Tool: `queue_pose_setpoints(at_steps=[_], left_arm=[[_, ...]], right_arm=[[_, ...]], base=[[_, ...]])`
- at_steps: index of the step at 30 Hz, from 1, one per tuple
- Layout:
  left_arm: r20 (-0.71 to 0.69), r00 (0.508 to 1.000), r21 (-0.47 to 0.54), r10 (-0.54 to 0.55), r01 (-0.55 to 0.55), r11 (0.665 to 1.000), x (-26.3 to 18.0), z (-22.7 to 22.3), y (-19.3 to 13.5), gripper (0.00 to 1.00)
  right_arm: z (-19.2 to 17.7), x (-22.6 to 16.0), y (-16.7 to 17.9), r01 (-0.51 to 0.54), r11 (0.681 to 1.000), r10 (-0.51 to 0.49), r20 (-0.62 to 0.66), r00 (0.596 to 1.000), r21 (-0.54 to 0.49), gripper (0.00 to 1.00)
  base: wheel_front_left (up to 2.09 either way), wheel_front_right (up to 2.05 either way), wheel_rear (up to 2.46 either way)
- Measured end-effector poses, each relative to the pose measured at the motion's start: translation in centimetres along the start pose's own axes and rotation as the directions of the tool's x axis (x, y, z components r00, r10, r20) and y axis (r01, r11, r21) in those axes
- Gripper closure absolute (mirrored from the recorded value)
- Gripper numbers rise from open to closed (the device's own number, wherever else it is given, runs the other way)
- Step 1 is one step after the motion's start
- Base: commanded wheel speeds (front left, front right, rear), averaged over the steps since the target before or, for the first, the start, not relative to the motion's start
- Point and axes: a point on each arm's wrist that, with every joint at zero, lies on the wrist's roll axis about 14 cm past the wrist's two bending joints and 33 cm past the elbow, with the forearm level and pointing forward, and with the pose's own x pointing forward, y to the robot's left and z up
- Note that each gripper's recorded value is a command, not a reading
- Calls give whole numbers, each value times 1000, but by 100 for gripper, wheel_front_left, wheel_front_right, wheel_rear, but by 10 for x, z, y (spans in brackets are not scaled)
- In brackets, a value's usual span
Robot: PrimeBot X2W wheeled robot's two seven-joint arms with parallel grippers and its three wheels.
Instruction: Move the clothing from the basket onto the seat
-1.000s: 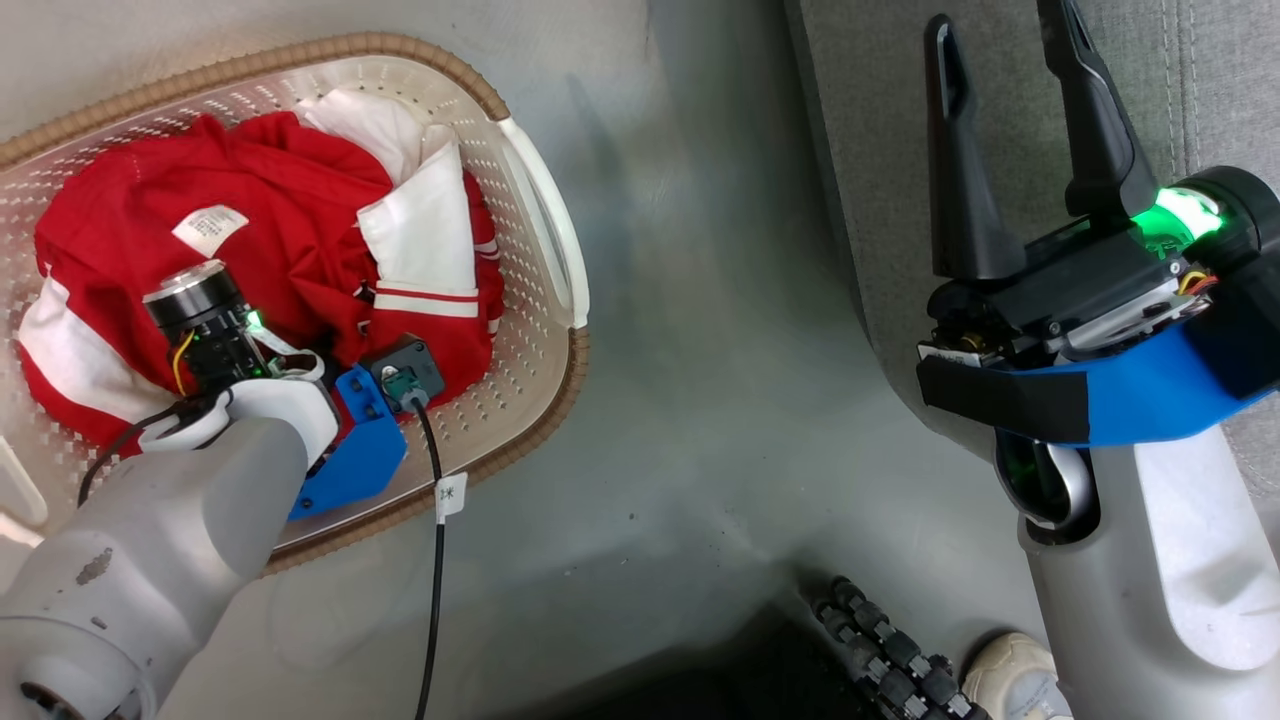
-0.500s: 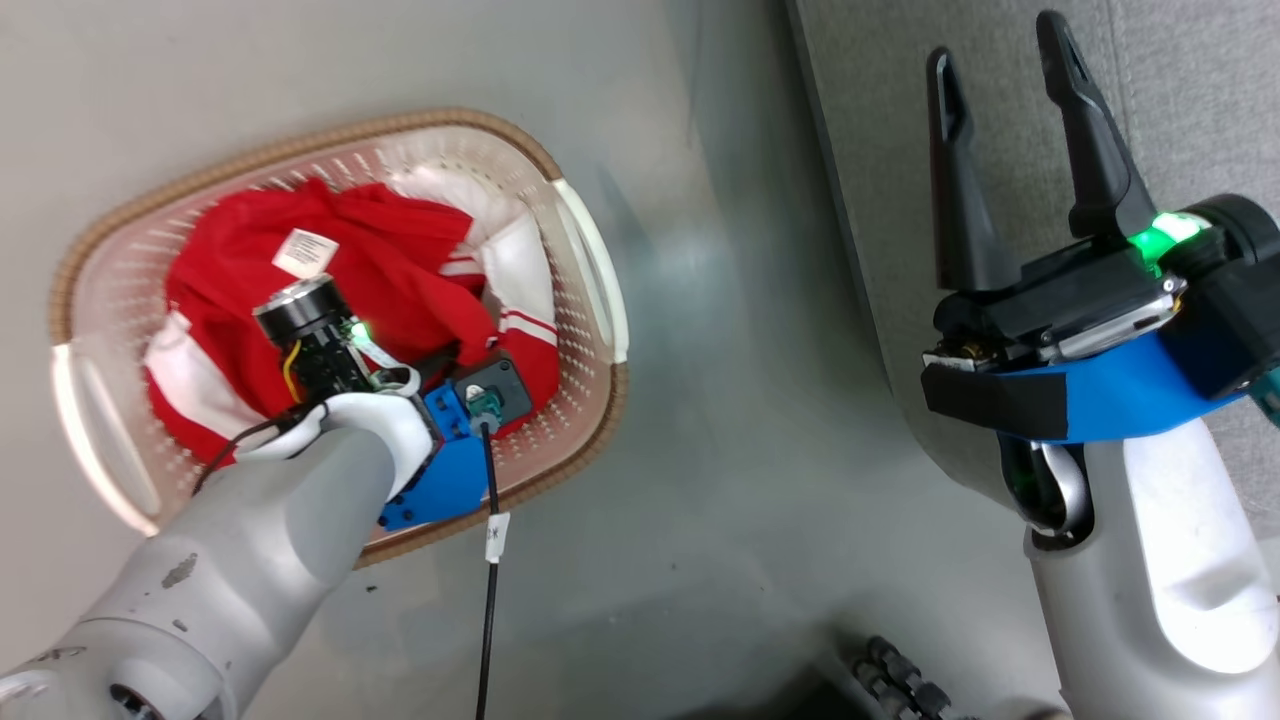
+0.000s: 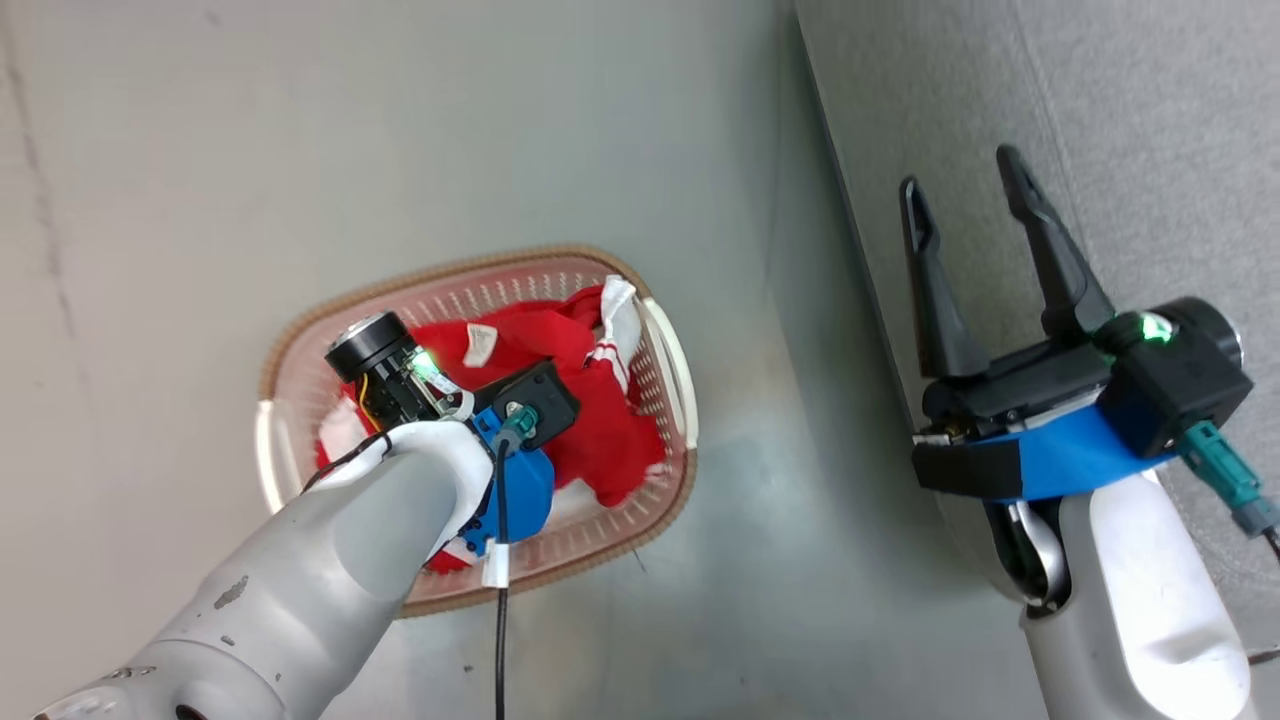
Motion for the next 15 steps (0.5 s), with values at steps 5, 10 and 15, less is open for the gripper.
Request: queue_pose_setpoints(at_steps=[5, 10, 15], left_arm=[[75, 992, -38, 103, -100, 994, -31, 34, 20, 100], [193, 955, -87, 224, -210, 974, -69, 80, 48, 100], [294, 895, -148, 337, -305, 941, -112, 113, 68, 100]], right_arm=[[23, -13, 10, -14, 1000, 14, 34, 999, -1, 0], [45, -27, 19, -27, 1000, 27, 70, 997, -1, 0], [63, -41, 26, -38, 999, 38, 102, 994, 2, 0]], base=[[0, 0, 0], [0, 0, 0], [0, 0, 0]])
